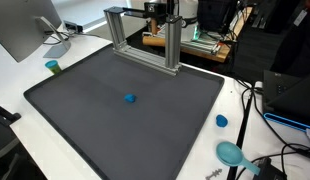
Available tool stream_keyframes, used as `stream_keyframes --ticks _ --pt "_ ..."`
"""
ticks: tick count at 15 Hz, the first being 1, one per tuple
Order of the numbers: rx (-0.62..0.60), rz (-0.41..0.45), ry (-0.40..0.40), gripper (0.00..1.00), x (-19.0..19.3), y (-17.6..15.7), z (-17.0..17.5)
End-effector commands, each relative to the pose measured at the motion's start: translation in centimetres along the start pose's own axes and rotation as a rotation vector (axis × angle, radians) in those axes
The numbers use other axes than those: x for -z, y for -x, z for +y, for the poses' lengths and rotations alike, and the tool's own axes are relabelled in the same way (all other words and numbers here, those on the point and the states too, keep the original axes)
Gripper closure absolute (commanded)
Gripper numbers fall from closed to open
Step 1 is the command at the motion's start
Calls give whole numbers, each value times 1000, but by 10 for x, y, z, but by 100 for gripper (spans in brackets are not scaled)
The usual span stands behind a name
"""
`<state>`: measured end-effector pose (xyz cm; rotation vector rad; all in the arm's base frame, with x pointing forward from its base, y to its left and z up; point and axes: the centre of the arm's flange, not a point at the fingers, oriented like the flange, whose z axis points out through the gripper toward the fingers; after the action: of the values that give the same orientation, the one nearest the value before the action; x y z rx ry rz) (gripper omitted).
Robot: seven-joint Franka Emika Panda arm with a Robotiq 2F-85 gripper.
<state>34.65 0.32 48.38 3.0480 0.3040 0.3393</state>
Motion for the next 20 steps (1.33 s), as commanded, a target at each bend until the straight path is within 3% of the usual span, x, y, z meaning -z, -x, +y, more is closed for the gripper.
stream_keyframes --ticks 1,8,15,16,18,20 --pt "-30 9 11 0 -17 -5 3" --pt "-51 -21 21 0 -44 5 9" --pt "-22 -31 -4 0 -40 23 0" --pt "-22 -32 -1 5 -41 25 0" --pt "-28 -36 6 29 -41 27 0" --pt "-32 -32 15 37 -39 27 -2"
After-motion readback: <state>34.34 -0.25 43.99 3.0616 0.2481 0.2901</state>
